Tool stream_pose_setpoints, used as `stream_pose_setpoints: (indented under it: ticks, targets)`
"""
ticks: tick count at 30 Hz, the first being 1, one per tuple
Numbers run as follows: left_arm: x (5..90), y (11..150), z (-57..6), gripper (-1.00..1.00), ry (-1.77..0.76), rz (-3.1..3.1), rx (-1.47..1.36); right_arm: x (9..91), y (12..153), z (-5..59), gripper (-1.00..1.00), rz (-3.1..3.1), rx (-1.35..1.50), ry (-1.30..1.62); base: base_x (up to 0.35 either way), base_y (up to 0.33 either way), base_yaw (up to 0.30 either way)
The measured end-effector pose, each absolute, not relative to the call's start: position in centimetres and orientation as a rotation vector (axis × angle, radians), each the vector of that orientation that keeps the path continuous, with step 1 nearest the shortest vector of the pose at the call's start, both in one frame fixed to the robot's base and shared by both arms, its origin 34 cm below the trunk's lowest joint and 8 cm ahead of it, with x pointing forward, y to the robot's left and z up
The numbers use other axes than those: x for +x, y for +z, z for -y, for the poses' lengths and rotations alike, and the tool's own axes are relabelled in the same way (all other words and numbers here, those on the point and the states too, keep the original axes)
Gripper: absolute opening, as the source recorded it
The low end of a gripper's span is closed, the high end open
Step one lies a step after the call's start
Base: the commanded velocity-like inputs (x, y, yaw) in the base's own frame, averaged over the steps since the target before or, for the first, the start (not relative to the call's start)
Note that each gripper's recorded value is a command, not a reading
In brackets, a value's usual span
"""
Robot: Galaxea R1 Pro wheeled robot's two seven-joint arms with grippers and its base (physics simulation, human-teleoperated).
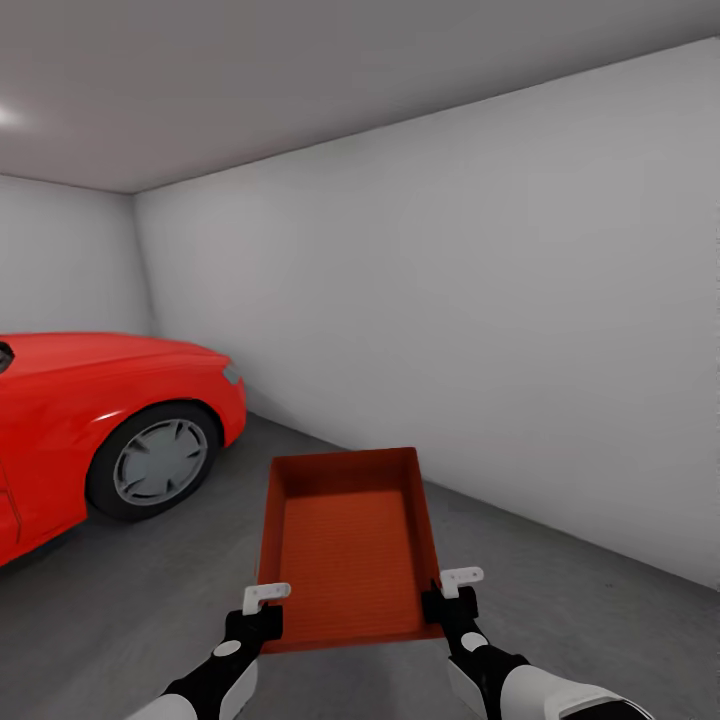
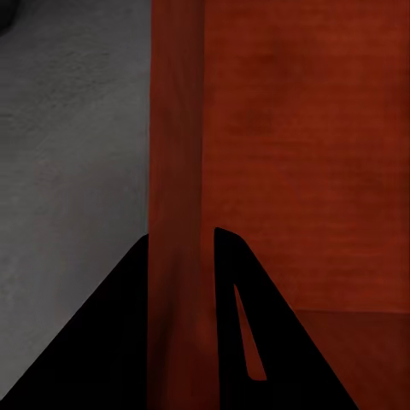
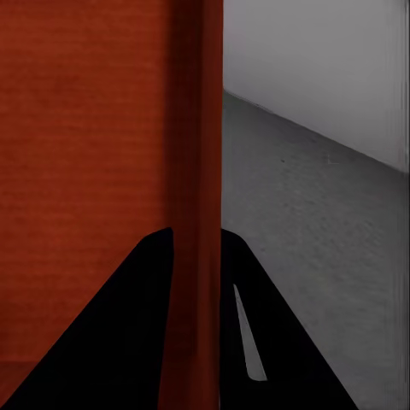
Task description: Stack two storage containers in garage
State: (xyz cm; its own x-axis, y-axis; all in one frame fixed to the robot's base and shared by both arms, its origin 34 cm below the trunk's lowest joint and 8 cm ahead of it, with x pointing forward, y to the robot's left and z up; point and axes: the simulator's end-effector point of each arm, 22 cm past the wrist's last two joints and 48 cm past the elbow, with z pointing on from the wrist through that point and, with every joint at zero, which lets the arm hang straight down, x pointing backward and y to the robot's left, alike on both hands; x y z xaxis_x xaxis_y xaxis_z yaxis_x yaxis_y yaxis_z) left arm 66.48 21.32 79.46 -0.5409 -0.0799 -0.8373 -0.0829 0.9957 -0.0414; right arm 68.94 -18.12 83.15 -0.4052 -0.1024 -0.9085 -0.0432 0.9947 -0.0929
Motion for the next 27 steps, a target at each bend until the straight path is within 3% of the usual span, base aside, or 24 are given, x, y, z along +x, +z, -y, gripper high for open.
stream_pose_setpoints:
  ticks: [27]
  targets:
    - [66.49, 79.48, -21.31, -1.0, 0.004, -2.145, -0.113, 68.94, 83.15, 18.12, -1.0, -1.989, -0.102, -0.065, 0.322, 0.09, -0.281]
